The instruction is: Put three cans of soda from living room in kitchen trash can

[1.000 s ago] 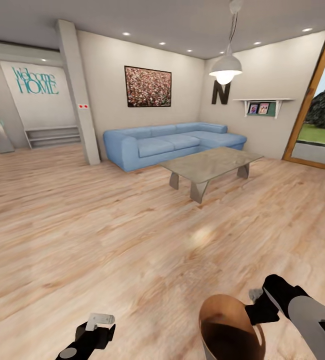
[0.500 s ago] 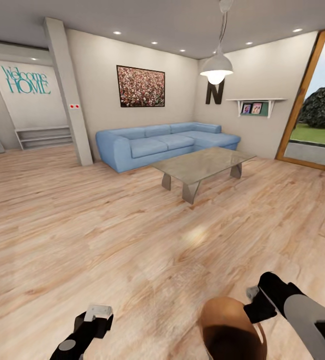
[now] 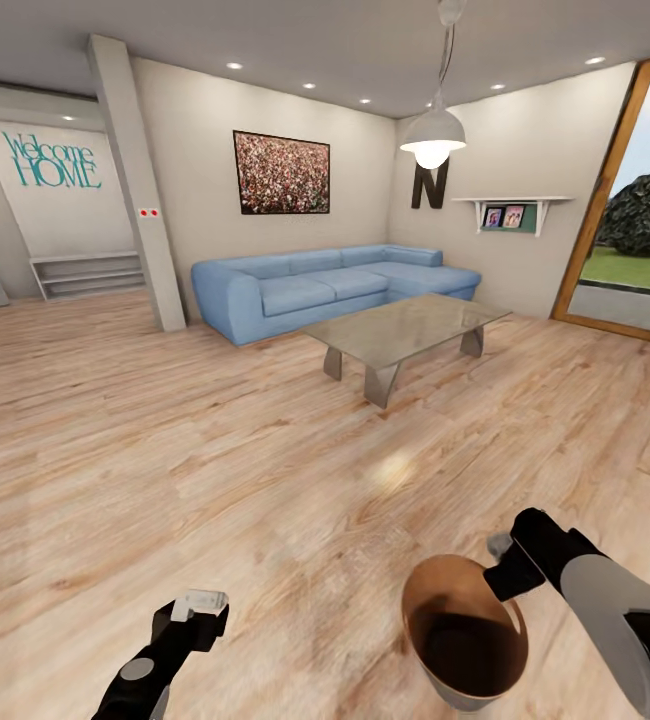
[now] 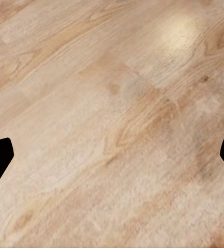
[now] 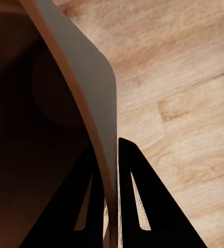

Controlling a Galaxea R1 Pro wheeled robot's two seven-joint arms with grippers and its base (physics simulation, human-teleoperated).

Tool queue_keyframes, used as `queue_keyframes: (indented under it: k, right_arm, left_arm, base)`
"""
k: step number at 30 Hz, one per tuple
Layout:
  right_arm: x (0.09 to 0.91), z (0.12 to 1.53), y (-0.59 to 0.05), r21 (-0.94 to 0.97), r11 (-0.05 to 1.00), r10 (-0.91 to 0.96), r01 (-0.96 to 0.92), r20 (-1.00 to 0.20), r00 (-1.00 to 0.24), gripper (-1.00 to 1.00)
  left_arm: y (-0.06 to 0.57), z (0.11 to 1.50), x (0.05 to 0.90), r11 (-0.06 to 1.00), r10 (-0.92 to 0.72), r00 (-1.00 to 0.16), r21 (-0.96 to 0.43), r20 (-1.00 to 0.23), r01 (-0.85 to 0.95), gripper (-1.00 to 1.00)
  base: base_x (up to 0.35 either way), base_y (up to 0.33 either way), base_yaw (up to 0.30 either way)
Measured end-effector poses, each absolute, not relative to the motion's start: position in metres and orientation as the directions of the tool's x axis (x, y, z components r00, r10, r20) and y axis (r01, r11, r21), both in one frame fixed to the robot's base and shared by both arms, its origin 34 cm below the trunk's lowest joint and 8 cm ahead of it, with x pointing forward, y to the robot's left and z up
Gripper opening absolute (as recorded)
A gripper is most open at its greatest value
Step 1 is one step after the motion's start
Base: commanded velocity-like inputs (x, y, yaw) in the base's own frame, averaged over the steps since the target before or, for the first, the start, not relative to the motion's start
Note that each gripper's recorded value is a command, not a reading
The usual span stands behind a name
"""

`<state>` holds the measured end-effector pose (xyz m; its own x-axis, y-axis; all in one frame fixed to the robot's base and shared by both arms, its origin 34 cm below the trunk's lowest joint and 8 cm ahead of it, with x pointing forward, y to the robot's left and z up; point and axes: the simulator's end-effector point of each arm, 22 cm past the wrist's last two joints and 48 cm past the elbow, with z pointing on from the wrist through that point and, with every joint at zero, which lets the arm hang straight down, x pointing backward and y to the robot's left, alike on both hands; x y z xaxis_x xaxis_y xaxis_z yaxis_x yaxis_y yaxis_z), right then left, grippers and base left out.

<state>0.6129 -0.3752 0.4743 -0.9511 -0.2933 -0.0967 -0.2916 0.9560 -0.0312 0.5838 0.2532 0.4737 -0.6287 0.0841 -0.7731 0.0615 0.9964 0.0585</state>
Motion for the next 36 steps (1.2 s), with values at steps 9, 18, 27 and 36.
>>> queue_keyframes:
  k: [9, 18, 27, 36]
  right_arm:
    - [0.617, 0.481, -0.387, -0.080, 0.941, -0.334, -0.328, -0.081, -0.939, -1.00]
    - [0.611, 0.477, -0.351, -0.014, 0.926, -0.376, -0.376, -0.065, -0.924, -1.00]
    - [0.638, 0.486, -0.284, 0.212, 0.953, -0.169, -0.217, -0.221, -0.960, -1.00]
    - [0.638, 0.486, -0.285, 0.193, 0.954, -0.186, -0.229, -0.220, -0.958, -1.00]
  left_arm:
    - [0.260, 0.466, 0.585, 0.998, 0.068, -0.664, 0.040, -0.745, 0.058, 1.00]
    - [0.223, 0.388, 0.508, 0.973, 0.032, -0.980, -0.218, -0.197, 0.076, 1.00]
    - [0.224, 0.372, 0.484, 0.973, 0.018, -0.998, -0.229, -0.060, 0.031, 1.00]
    - [0.224, 0.372, 0.485, 0.973, 0.016, -0.998, -0.231, -0.060, 0.029, 1.00]
  base:
    - [0.107, 0.118, 0.000]
    - [0.191, 0.238, 0.000]
    - [0.132, 0.209, 0.000]
    - [0.033, 0.041, 0.000]
